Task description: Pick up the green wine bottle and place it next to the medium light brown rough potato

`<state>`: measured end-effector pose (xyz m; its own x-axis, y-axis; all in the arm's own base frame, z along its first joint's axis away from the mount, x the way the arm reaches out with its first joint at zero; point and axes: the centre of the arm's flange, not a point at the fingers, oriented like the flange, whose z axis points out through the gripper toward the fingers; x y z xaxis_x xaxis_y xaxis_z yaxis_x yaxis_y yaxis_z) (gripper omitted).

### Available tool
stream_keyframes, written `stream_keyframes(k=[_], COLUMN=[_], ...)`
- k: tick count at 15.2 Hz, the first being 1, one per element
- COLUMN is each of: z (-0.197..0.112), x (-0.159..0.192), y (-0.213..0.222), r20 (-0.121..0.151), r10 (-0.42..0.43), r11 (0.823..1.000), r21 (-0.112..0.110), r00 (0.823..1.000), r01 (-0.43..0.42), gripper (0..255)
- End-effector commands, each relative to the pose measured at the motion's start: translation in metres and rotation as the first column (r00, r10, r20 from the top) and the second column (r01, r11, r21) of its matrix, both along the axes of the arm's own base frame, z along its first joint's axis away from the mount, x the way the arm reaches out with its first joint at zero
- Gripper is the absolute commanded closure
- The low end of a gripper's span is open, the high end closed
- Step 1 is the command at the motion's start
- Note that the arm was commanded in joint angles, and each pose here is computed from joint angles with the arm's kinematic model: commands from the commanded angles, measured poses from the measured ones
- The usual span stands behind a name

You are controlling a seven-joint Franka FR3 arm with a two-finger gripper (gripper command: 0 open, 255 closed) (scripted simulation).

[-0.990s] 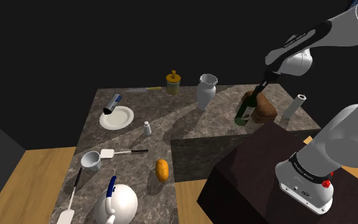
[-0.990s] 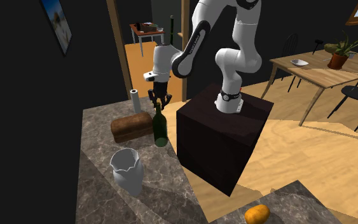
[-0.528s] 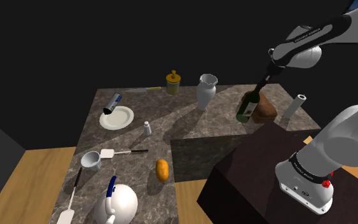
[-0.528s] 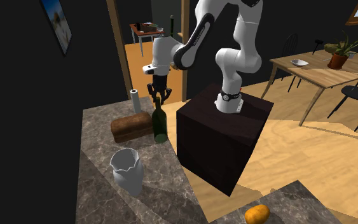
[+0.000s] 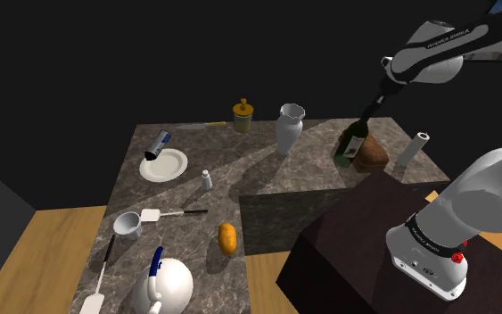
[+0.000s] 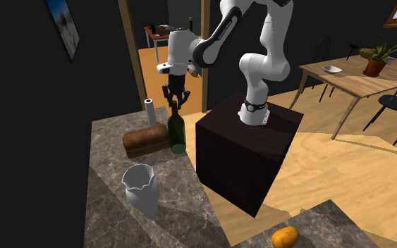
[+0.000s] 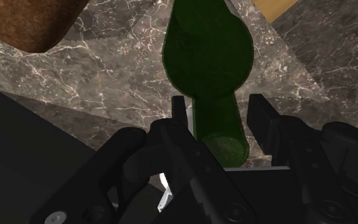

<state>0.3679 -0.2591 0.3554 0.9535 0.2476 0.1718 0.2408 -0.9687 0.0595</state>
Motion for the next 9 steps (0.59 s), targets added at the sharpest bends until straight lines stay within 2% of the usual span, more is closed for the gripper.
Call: stream_keyframes(k=[1, 9], z=[0.011, 0.054], x=[0.0, 0.0], y=[-0.001, -0.001], r20=[0.0, 0.0], r10=[0.0, 0.0], r11=[1.0, 1.0], r21=[0.0, 0.0], r00=[1.0, 1.0], r01=[0.0, 0.0], gripper=[255, 255])
